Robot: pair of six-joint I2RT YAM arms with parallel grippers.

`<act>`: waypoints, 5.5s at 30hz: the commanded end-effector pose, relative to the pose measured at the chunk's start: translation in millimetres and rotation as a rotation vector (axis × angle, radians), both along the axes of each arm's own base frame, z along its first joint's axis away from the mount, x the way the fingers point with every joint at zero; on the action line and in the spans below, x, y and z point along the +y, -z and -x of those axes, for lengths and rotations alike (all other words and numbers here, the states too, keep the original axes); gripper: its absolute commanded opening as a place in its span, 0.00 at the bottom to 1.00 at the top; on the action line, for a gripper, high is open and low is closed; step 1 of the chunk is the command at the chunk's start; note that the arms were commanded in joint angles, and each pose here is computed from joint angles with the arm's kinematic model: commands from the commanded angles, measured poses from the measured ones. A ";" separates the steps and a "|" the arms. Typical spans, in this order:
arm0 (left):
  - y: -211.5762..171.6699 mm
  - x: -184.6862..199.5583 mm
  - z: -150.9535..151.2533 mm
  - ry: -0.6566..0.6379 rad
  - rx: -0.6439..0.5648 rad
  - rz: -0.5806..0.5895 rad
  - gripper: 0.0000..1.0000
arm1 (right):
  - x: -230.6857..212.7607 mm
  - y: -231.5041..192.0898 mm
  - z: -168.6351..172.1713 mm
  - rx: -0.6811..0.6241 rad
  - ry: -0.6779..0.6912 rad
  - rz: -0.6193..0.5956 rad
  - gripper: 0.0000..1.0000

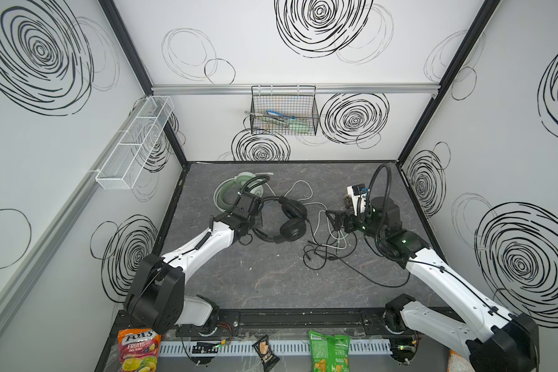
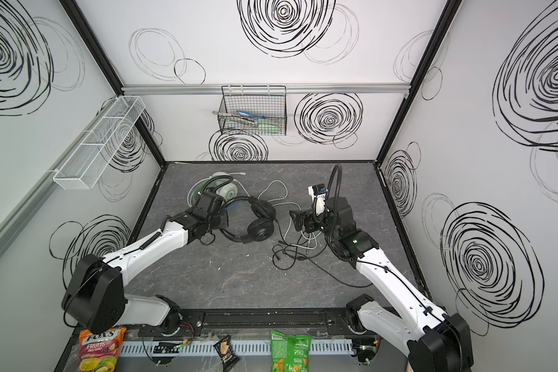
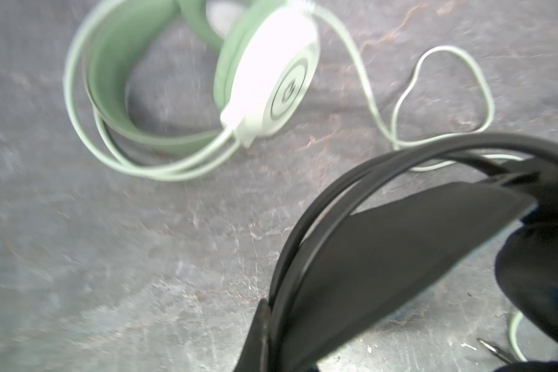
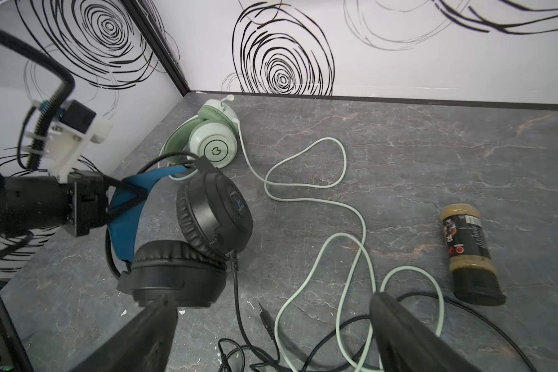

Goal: Wrap the headphones

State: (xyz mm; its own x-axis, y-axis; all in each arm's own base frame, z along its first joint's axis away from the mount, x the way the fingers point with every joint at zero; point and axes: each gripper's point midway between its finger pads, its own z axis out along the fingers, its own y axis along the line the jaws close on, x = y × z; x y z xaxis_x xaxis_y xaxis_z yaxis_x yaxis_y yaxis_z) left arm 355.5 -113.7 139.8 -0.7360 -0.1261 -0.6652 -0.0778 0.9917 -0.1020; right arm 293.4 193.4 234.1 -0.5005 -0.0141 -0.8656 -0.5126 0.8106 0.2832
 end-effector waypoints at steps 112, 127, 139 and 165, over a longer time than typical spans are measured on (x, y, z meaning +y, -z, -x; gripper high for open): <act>-344.3 -68.0 80.4 0.591 -0.738 -0.359 0.00 | 82.6 -43.6 152.6 -0.408 -0.647 -0.285 0.97; -396.7 -63.7 101.0 0.545 -0.846 -0.127 0.00 | 96.6 -64.2 127.7 -0.479 -0.573 -0.271 0.96; -434.6 -54.1 108.7 0.487 -0.922 0.006 0.00 | 96.8 -47.5 118.0 -0.438 -0.526 -0.260 0.73; -470.4 -36.1 97.2 0.376 -1.001 0.114 0.00 | 83.3 -17.5 114.6 -0.394 -0.457 -0.238 0.53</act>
State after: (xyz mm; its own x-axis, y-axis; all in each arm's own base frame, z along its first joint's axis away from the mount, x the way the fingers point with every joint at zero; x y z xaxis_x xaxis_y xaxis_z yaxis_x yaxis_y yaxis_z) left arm 268.4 -155.6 559.9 0.0121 0.0781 -0.9969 0.3770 0.9230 0.0769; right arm 177.7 276.9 245.9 -0.1473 0.0360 -0.9884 -0.8959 0.4187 0.1488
